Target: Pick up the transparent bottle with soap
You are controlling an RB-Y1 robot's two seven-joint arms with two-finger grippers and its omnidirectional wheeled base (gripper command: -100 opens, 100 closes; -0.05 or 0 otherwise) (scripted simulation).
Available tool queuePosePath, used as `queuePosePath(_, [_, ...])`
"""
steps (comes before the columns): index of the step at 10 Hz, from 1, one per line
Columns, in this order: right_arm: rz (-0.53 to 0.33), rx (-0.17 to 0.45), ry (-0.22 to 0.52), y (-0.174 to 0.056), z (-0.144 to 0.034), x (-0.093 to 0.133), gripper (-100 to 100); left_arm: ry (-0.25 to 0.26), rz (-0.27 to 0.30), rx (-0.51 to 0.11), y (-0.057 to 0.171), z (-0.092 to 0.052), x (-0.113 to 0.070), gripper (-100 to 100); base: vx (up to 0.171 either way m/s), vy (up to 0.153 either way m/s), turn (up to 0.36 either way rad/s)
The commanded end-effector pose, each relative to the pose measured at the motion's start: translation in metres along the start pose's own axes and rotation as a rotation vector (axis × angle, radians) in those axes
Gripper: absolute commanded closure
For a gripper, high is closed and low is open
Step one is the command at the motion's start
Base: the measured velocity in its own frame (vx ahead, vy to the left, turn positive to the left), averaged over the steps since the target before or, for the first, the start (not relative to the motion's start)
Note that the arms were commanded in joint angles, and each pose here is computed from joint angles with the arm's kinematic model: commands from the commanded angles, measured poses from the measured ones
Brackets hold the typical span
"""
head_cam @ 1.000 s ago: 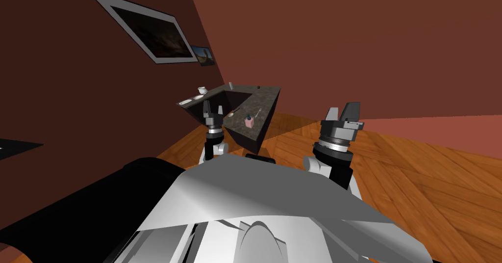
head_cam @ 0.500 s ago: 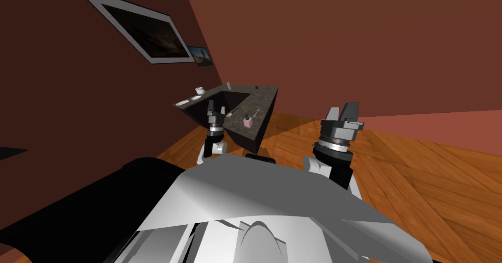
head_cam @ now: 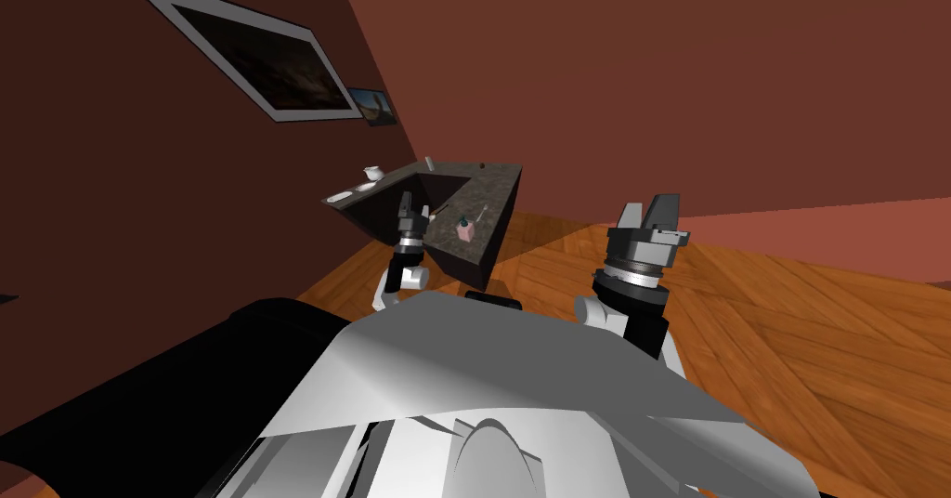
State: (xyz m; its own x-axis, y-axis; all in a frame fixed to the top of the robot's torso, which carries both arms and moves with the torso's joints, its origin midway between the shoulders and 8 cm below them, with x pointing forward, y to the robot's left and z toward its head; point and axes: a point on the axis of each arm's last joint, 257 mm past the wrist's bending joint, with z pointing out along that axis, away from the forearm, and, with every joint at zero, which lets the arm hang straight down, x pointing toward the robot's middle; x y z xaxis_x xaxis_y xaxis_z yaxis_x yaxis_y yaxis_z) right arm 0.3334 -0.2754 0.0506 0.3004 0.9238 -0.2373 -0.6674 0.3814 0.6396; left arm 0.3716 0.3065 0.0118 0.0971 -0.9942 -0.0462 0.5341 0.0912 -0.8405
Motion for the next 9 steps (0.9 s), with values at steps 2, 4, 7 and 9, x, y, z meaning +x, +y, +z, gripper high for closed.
queuePosePath(2, [0.000,0.000,0.000,0.000,0.000,0.000,0,-0.010,-0.014,-0.058,0.015,0.003,-0.004,-100,-0.006,-0.017,-0.051])
queuePosePath(4, [0.000,0.000,0.000,0.000,0.000,0.000,0,-0.016,-0.022,-0.087,0.023,0.004,-0.006,-100,-0.006,-0.015,-0.033])
queuePosePath(7, [0.000,0.000,0.000,0.000,0.000,0.000,0,-0.035,-0.044,-0.158,0.043,0.004,-0.011,-100,-0.008,-0.021,-0.059])
queuePosePath(9, [0.000,0.000,0.000,0.000,0.000,0.000,0,-0.048,-0.059,-0.202,0.055,0.004,-0.015,-100,-0.009,-0.023,-0.054])
